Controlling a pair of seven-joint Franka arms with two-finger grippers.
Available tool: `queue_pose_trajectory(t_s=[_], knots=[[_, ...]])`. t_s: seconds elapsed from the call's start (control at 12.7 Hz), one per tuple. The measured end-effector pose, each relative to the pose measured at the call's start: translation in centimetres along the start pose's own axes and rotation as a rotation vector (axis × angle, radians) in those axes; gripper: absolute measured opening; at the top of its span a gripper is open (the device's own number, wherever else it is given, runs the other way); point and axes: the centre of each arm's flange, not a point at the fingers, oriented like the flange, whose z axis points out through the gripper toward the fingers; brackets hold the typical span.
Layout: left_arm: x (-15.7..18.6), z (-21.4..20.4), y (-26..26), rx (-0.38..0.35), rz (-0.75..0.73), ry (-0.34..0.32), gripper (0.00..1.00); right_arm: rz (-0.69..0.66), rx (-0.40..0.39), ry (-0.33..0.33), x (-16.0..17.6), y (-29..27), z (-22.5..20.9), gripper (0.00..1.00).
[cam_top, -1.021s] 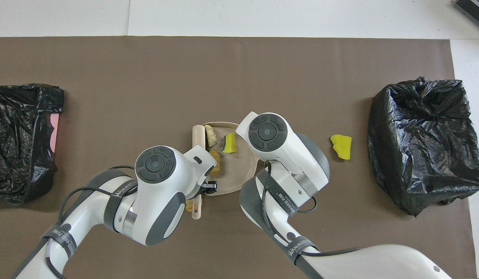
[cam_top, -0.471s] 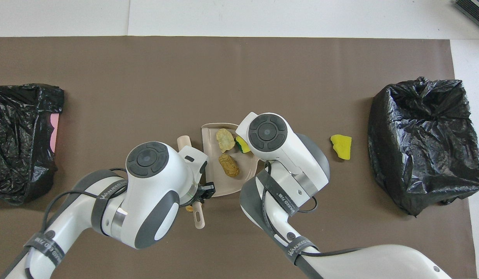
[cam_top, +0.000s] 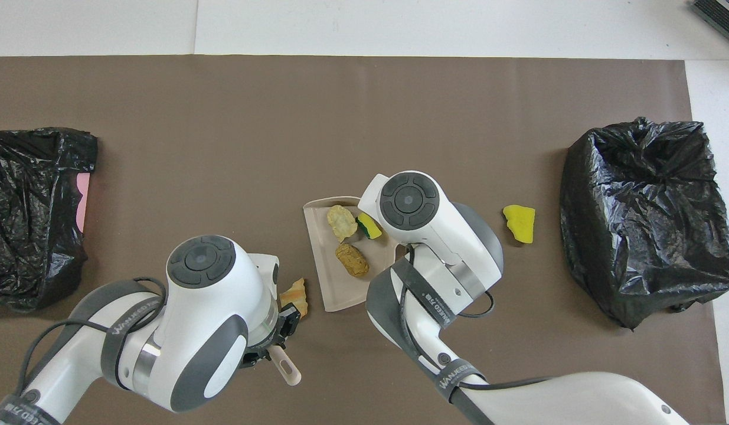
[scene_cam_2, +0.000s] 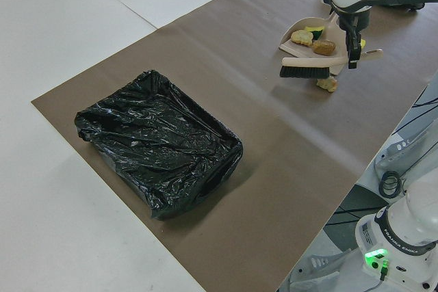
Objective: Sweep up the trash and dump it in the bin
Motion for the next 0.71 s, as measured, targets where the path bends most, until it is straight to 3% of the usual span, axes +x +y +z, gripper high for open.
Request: queue_pose_trajectory(t_s=[0.24,0.71], knots=[[-4.0,3.3,0.4,-0.049,0.047,0.066,0.26,-0.043,-0.009,0.001,0.2,-0.1,0.1,0.33],[-4.4,5.7,3.4,-0.144,0.233,0.139,0.26,-0.047,-0.028,0.005,0.0,-0.5,0.3,0.33]])
